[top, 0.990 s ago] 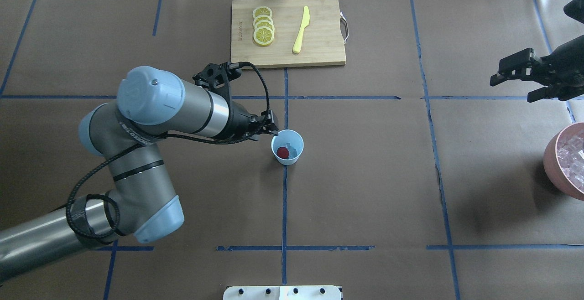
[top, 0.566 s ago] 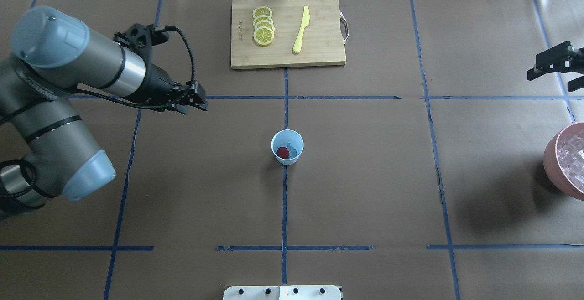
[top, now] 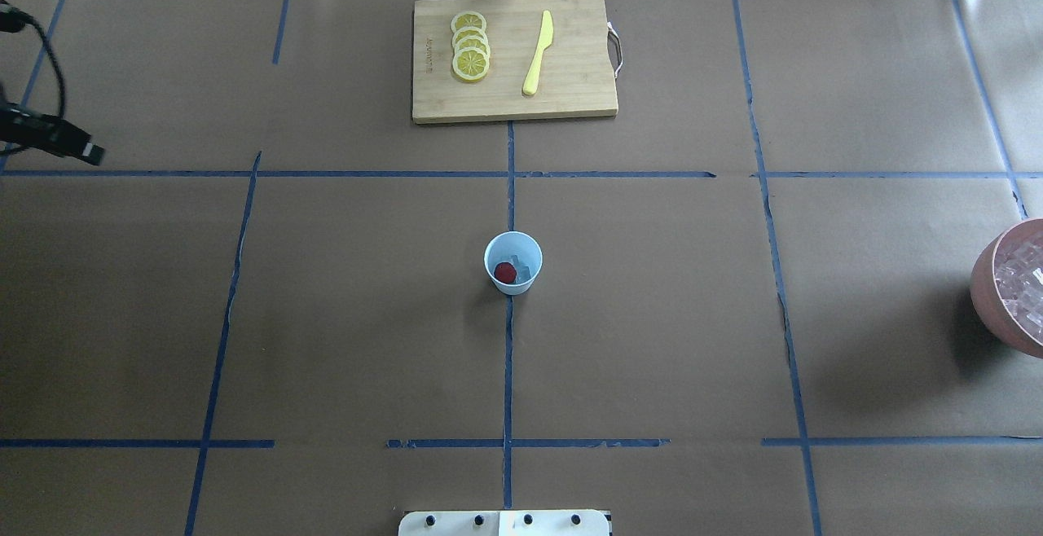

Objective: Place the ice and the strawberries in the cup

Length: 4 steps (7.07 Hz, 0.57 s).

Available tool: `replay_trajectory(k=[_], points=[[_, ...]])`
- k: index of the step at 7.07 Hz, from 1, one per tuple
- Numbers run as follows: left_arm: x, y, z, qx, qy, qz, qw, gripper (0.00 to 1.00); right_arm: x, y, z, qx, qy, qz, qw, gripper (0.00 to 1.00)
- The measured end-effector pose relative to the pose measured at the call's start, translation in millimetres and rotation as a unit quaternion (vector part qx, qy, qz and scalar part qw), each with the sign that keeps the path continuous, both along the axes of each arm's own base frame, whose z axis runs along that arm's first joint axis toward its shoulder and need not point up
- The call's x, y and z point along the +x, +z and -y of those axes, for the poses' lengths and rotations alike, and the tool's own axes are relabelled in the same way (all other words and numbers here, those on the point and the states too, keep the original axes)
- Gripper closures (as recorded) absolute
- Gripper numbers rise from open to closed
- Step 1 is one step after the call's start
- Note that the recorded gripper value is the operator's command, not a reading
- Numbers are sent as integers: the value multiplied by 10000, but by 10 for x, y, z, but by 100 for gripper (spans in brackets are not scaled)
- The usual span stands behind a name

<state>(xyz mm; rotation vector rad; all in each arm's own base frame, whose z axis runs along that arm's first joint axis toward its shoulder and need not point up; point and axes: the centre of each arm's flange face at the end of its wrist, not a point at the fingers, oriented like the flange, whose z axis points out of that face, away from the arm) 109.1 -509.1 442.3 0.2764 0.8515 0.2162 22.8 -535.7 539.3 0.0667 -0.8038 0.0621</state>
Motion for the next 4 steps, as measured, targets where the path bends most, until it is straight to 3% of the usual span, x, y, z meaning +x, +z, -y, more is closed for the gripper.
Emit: replay_trajectory(k=[2,4], points=[[-1102,496,-66,-164,214,551,9981,45,472,536,-24,218,-322,-18,9992,1],[-1785,1011,-235,-895,102,667,9937,0,745,854,-183,379,-532,-33,9979,1]])
